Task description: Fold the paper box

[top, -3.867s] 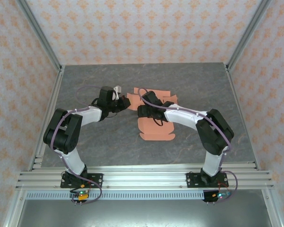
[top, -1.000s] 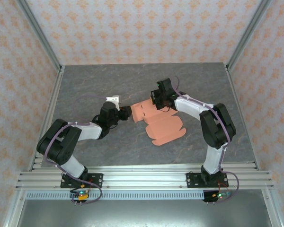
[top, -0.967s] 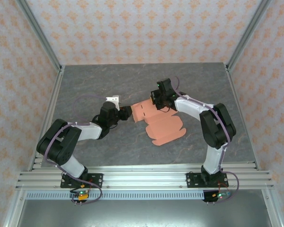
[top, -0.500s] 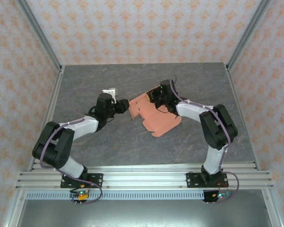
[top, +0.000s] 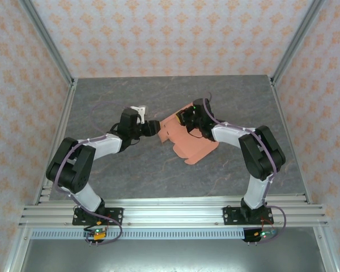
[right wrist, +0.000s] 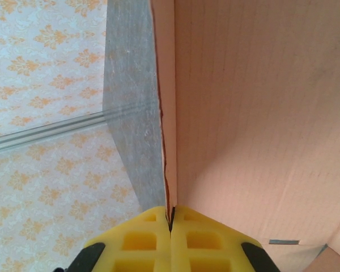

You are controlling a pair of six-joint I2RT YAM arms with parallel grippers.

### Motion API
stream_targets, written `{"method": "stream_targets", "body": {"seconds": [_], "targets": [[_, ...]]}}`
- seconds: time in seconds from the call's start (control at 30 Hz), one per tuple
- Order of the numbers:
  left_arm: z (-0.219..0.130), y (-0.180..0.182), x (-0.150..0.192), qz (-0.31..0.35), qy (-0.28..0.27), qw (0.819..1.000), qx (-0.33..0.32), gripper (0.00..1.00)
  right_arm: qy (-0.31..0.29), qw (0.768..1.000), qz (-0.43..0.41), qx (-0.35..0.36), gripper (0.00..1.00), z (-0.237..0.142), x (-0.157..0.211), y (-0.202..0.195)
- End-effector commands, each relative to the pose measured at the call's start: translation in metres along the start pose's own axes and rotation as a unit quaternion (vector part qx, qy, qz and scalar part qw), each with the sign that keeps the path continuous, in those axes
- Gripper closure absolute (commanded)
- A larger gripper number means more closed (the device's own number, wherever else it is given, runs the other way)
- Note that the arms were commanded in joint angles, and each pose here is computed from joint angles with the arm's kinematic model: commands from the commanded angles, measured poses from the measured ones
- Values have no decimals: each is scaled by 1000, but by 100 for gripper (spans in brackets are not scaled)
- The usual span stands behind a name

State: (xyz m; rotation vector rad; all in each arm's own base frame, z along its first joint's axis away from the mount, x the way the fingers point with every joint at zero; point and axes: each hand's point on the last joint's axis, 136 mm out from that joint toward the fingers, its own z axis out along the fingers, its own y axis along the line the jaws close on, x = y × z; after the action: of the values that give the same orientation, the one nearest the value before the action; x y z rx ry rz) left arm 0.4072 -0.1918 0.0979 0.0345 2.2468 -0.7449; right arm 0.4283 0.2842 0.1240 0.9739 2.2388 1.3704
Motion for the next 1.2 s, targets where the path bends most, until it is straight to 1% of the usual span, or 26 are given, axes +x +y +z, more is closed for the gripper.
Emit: {"method": "stream_targets", "body": {"seconds": [0.0,0.13,0.23,0.43,0.57,0.63,0.73,0.9,1.17], "targets": [[8,-13,14,40,39,998,15,44,-5,999,0,-45,100,-9,0,22],[15,-9,25,57,53,997,-4,44,-13,998,3,-54,100,-13,-1,22],[17,-8,30,61,58,996,-7,44,-18,998,5,-59,100,-16,-1,21],[13,-23,34,59,47,997,13,44,-25,994,-2,-107,100,-23,-1,28],[9,-35,43,98,47,994,2,44,-23,990,-7,-136,100,-26,2,30],[7,-36,46,111,45,993,-4,44,-24,989,-8,-143,100,-27,2,26],[1,-31,46,107,36,993,-17,44,-21,987,-15,-161,100,-29,3,23],[-8,-31,49,98,24,995,-12,45,-17,983,-35,-182,100,-31,7,7],[-29,-36,54,82,16,997,3,43,-14,980,-21,-195,100,-27,5,-9]]}}
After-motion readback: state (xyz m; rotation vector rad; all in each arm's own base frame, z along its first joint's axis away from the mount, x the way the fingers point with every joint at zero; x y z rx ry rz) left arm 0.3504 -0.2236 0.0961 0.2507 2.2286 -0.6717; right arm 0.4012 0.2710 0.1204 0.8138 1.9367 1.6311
